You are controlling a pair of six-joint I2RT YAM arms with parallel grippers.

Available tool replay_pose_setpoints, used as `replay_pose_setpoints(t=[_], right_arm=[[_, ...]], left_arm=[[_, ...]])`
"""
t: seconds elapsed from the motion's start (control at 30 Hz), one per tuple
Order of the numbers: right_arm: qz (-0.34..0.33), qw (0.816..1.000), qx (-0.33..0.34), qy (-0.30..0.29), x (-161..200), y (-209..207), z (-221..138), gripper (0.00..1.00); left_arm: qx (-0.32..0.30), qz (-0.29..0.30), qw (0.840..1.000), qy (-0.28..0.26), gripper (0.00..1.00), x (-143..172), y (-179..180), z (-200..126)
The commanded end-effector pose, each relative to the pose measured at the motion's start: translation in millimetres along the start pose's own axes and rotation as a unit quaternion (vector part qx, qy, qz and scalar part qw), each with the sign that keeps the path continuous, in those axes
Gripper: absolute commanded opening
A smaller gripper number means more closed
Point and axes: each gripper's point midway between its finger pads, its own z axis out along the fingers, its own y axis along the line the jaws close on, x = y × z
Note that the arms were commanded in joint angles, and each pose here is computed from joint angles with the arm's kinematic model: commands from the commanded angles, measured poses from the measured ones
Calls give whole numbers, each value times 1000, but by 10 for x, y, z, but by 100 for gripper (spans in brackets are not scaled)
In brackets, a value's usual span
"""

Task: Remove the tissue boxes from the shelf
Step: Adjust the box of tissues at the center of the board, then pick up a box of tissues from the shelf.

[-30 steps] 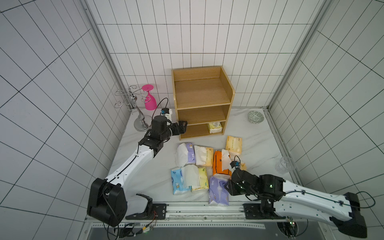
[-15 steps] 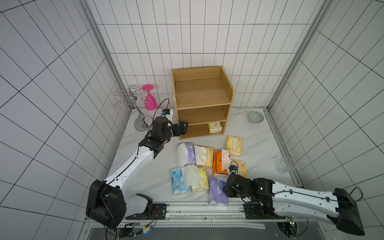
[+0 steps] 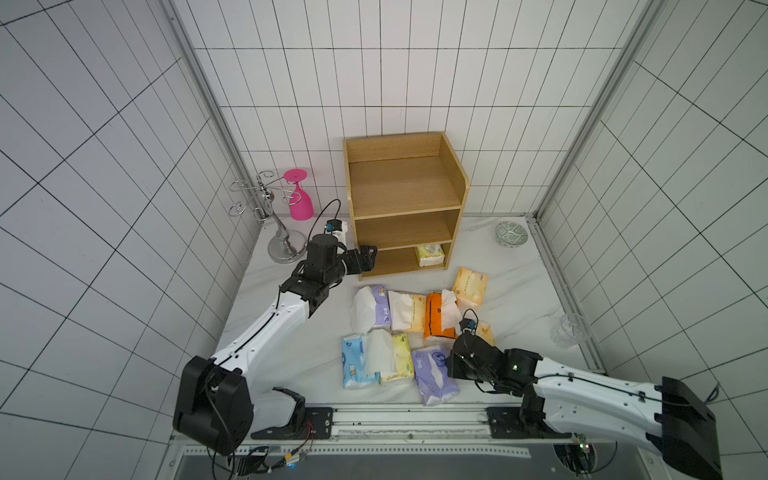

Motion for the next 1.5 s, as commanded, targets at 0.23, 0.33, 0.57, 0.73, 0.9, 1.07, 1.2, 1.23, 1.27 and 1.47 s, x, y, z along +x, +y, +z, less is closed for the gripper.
replay_pose_setpoints(t=[0.23,0.33,0.57,0.73,0.9,1.07,1.2,1.23,1.27,1.47], right_arm=[[-10,1000,2,-27,-161,66,-23,55],[-13,999,18,-31,-167,-32,-190,66],[-24,994,-57,-88,-375,132,-827,69],[-36,977,-78,-196,-906,364,-1302,62],[-37,964,-128,-230,-1570,787,-1339,54],[30,954,-165,-247,-2293,845,-977,52],[84,947,-165,-264,-2649,717,-568,50],[94,945,-167,-266,-2714,709,-493,50],[103,945,-162,-266,-2779,673,-388,50],[140,944,-131,-267,-3006,509,92,56]], left_arm=[[-12,16,1000,-5,96,22,59,38],[-16,19,1000,-9,97,8,74,18],[-20,19,999,-19,97,-37,108,-35],[4,19,1000,-25,97,-52,43,-8],[36,23,999,-20,96,-44,-66,54],[40,28,999,-20,95,-61,-86,66],[38,35,998,-20,95,-61,-74,77],[38,37,998,-20,95,-63,-72,79],[35,38,998,-21,95,-67,-54,89],[33,33,999,-23,95,-97,20,81]])
